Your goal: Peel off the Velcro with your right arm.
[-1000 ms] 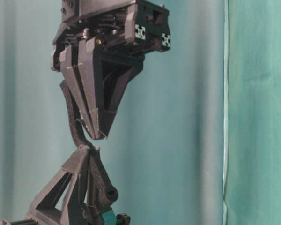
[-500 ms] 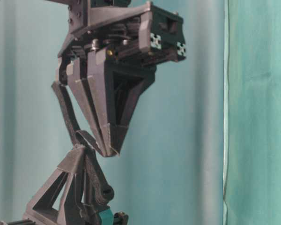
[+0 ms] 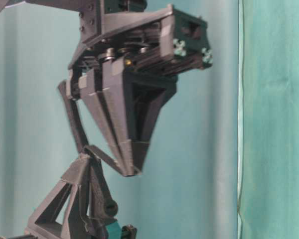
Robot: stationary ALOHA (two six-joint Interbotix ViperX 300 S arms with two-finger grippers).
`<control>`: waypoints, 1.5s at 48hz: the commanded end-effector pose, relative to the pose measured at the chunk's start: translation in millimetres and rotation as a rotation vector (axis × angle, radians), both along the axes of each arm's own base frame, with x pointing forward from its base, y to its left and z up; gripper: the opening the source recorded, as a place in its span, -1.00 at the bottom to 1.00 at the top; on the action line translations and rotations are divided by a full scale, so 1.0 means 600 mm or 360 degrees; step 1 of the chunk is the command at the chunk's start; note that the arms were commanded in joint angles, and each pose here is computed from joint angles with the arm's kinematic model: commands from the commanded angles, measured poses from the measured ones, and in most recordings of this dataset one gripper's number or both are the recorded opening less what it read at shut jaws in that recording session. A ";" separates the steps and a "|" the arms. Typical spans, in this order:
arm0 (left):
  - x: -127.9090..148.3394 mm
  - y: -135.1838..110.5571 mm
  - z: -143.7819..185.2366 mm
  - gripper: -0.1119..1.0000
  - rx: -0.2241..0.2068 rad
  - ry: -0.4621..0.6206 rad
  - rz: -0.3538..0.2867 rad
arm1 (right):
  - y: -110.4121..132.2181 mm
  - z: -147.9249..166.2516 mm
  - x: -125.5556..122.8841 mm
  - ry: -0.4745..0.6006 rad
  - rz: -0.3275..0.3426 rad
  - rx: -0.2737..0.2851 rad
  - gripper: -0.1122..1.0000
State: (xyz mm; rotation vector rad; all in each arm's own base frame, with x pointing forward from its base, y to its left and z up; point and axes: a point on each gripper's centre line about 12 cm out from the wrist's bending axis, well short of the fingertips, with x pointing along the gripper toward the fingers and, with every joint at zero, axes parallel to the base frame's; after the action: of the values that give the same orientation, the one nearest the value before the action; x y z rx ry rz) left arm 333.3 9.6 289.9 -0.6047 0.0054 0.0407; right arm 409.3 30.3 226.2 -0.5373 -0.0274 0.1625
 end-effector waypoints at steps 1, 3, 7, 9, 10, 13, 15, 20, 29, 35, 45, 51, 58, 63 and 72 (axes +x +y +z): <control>0.001 0.012 0.017 -0.62 0.0005 -0.0063 0.0036 | 0.017 0.011 0.003 -0.0012 0.0040 -0.0003 -0.96; 0.001 0.013 0.018 -0.62 0.0005 -0.0066 0.0038 | 0.019 0.009 0.003 0.0002 0.0043 -0.0006 -0.96; 0.001 0.014 0.018 -0.62 0.0006 -0.0068 0.0041 | 0.024 0.003 0.002 0.0042 0.0049 -0.0013 -0.96; 0.001 0.015 0.018 -0.62 0.0006 -0.0068 0.0043 | 0.024 0.000 0.003 0.0059 0.0050 -0.0016 -0.96; 0.001 0.015 0.019 -0.62 0.0006 -0.0073 0.0044 | 0.025 0.000 0.002 0.0064 0.0051 -0.0017 -0.96; 0.001 0.016 0.020 -0.62 0.0006 -0.0080 0.0046 | 0.029 -0.004 0.002 0.0088 0.0058 -0.0021 -0.96; 0.001 0.016 0.019 -0.62 0.0006 -0.0083 0.0046 | 0.032 -0.006 0.002 0.0105 0.0063 -0.0020 -0.96; 0.000 0.017 0.019 -0.62 0.0007 -0.0083 0.0049 | 0.040 -0.009 0.000 0.0135 0.0076 -0.0004 -0.96; 0.000 0.017 0.019 -0.62 0.0007 -0.0083 0.0049 | 0.054 -0.012 -0.002 0.0164 0.0105 0.0018 -0.96; 0.000 0.017 0.019 -0.62 0.0004 -0.0083 0.0049 | 0.063 -0.011 -0.005 0.0169 0.0125 0.0018 -0.96; -0.002 0.016 0.021 -0.62 0.0007 -0.0088 0.0049 | 0.067 -0.012 -0.010 0.0194 0.0132 0.0027 -0.97; -0.003 0.016 0.018 -0.62 0.0004 -0.0080 0.0049 | 0.066 -0.006 -0.015 0.0189 0.0127 0.0053 -0.97; -0.005 0.016 0.016 -0.62 0.0004 -0.0076 0.0049 | 0.058 0.004 -0.029 0.0174 0.0105 0.0078 -0.97; -0.007 0.016 0.013 -0.62 0.0006 -0.0071 0.0049 | 0.049 0.014 -0.046 0.0156 0.0074 0.0108 -0.97; -0.014 0.016 0.008 -0.62 0.0015 -0.0060 0.0048 | 0.039 0.024 -0.074 0.0140 0.0034 0.0160 -0.97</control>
State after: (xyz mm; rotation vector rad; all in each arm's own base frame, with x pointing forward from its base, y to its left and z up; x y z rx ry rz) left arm 327.5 19.4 285.1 -0.6038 -0.0086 0.0702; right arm 369.6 55.0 224.8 -0.4419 0.0878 0.2211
